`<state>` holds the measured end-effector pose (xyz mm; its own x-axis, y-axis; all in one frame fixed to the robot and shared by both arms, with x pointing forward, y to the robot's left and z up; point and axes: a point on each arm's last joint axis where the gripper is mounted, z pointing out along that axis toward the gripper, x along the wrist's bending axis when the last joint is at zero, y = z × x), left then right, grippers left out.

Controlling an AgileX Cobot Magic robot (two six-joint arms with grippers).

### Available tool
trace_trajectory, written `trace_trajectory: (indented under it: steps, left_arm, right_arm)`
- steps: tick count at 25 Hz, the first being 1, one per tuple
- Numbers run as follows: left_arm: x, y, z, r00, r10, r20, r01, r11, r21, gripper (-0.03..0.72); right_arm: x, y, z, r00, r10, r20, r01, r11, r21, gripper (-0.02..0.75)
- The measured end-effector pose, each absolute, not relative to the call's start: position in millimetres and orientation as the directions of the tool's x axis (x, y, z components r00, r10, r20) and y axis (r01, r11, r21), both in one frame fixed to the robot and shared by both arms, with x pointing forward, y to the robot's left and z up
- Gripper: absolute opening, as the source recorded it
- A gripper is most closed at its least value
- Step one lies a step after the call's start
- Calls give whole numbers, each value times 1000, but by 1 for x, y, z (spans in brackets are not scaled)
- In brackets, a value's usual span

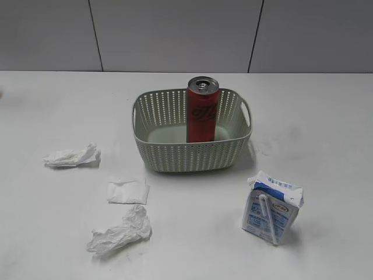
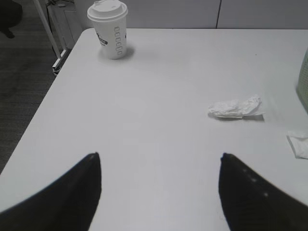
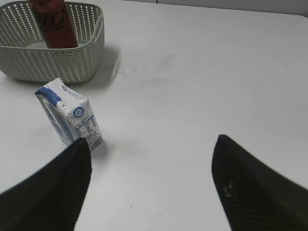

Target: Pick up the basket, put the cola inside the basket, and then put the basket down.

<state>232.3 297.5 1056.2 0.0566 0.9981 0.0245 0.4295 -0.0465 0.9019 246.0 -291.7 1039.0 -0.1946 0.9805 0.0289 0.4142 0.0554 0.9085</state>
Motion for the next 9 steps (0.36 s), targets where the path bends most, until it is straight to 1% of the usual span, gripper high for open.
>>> trace_trajectory:
  steps: [9]
  left_arm:
    - [232, 298, 1056, 56, 998, 22, 430, -44, 902, 574]
  right_arm:
    - [246, -292, 1039, -195, 980, 29, 414, 55, 908, 591]
